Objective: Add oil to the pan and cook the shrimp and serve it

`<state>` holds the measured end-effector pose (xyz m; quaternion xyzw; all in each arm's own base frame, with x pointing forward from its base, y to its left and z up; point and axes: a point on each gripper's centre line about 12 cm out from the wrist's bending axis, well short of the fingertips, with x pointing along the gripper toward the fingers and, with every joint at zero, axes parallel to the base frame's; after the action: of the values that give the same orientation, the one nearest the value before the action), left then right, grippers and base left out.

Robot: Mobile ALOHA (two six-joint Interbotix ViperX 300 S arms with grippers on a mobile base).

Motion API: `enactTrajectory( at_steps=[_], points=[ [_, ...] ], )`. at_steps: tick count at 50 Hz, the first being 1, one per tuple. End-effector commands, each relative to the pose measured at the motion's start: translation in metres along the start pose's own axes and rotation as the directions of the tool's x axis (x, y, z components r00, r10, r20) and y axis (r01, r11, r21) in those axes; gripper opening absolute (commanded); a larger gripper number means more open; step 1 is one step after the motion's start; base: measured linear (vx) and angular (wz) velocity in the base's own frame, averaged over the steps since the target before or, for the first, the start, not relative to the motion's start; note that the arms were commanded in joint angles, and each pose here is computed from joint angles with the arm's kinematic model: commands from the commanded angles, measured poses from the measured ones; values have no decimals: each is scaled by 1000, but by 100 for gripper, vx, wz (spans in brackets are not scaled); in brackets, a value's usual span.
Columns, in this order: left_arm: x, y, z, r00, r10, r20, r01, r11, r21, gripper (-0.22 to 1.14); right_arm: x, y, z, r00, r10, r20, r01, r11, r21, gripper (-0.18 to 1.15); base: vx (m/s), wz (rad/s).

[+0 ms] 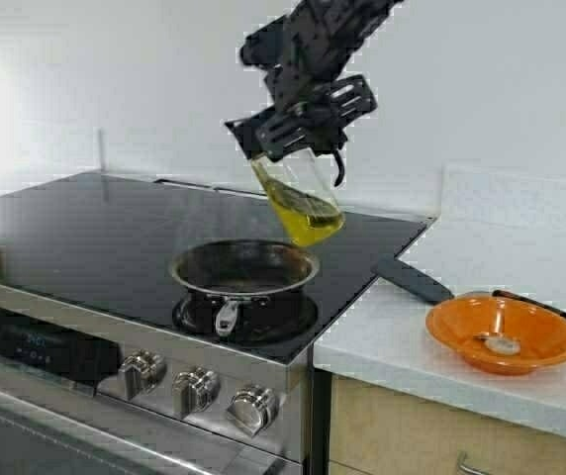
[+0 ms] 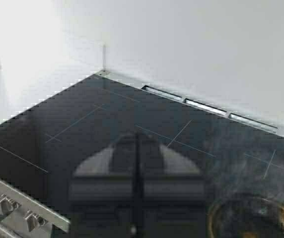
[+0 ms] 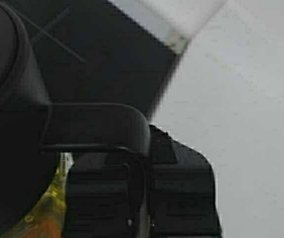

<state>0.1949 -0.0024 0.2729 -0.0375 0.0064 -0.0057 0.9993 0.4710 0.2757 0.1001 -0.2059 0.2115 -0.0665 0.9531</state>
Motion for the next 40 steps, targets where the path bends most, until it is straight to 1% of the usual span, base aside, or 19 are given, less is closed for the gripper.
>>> enactTrajectory(
  at_steps=[1,5,11,13,18,22,26,31,40],
  points=[
    [1,0,3,1000,0,9,0,1000,-1,3,-14,-39,43,997,30,77,-44,981,188,7,0,0],
    [2,0,3,1000,-1,8,1,1000,0,3,-20,-54,49,995,52,91,-76,956,283,7,0,0],
    [1,0,4,1000,0,11,0,1000,-1,3,-33,-86,60,988,84,126,-129,904,407,7,0,0],
    [1,0,3,1000,0,9,0,1000,-1,3,-40,-97,65,984,105,145,-158,889,431,7,0,0],
    [1,0,3,1000,-1,9,1,1000,0,3,-60,-120,73,971,149,189,-220,867,447,7,0,0],
    [2,0,3,1000,-1,8,1,1000,0,3,-78,-144,76,964,158,214,-242,854,460,7,0,0],
    [2,0,3,1000,1,8,-1,1000,-2,3,-92,-170,73,963,152,224,-243,851,465,7,0,0],
    [2,0,3,1000,1,8,-1,1000,2,3,-104,-207,66,966,120,228,-220,847,484,7,0,0],
    [1,0,2,1000,0,6,0,1000,0,3,-108,-285,56,971,98,219,-204,817,540,7,0,0]
  ],
)
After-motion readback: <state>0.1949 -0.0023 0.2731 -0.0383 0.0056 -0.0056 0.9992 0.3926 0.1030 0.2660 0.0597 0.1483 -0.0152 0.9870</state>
